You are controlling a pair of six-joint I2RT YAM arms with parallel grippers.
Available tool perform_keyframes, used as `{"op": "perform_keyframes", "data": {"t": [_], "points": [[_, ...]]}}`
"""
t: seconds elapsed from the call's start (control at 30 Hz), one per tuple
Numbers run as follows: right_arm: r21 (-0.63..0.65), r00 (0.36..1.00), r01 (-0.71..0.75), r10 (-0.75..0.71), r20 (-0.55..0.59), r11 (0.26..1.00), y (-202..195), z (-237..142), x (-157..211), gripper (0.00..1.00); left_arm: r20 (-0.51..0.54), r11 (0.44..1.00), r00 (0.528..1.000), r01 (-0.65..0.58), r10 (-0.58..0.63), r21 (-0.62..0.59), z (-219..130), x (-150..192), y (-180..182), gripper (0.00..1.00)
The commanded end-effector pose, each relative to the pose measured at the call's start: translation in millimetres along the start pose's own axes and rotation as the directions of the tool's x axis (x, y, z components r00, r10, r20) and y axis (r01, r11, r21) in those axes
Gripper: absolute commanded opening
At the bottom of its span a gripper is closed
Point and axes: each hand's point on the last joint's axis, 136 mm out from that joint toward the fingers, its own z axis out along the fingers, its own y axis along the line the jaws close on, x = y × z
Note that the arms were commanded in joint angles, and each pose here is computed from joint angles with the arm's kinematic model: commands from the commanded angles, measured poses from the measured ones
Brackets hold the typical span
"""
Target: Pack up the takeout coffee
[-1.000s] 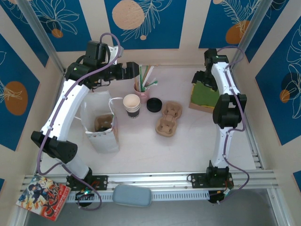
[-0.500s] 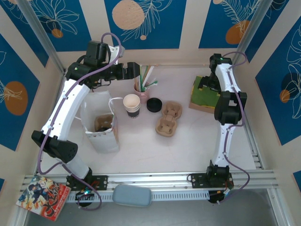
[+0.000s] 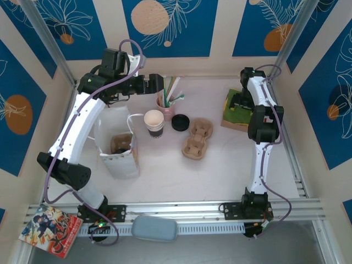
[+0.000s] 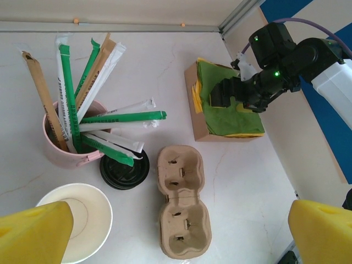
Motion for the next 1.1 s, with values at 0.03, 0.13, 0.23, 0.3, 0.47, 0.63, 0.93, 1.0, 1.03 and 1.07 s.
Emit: {"op": "perform_keyframes", "data": {"t": [0.03,0.13,0.23,0.3,0.47,0.63,0.93,1.0,1.03,1.07], "points": [[0.006,1.000,0.016,-0.016,-0.021,1.000,1,0,4,0.74,-0.019,1.000,1.000,-0.012,0.012,0.009,1,5,-1,1.00],[-0.001,1.000,0.013,-0.013,-0.010,1.000,0,-6,4,0.66,-0.017,1.000,1.000,-0.011,0.011,0.012,1,5,-2,1.00],[-0.007,1.000,0.009,-0.009,-0.002,1.000,-1,-11,4,0.52,-0.018,1.000,1.000,-0.012,0.012,0.012,1,5,-2,1.00],[-0.010,1.000,0.006,-0.006,0.007,1.000,-1,-16,4,0.50,-0.018,1.000,1.000,-0.010,0.010,0.012,1,5,-2,1.00],[-0.009,0.999,0.002,-0.002,0.040,1.000,-4,-31,2,0.33,-0.018,1.000,1.000,-0.009,0.009,0.013,1,5,-2,1.00],[-0.011,0.998,-0.010,0.011,0.065,1.000,-8,-45,3,0.27,-0.018,1.000,1.000,-0.005,0.006,0.018,2,5,-2,1.00],[-0.049,0.995,-0.016,0.021,0.093,0.999,-6,-69,12,0.00,-0.019,1.000,1.000,-0.003,0.003,0.016,2,6,-2,1.00],[-0.067,0.995,-0.019,0.026,0.101,0.998,-4,-77,16,0.00,-0.013,1.000,1.000,-0.009,0.009,0.005,-1,6,-1,1.00],[-0.083,0.994,-0.021,0.029,0.106,0.996,-2,-82,19,0.00,-0.009,1.000,1.000,-0.010,0.010,-0.001,-2,5,0,1.00],[-0.094,0.993,-0.018,0.028,0.111,0.995,1,-86,22,0.00,-0.005,1.000,1.000,-0.012,0.012,-0.009,-4,5,1,1.00]]}}
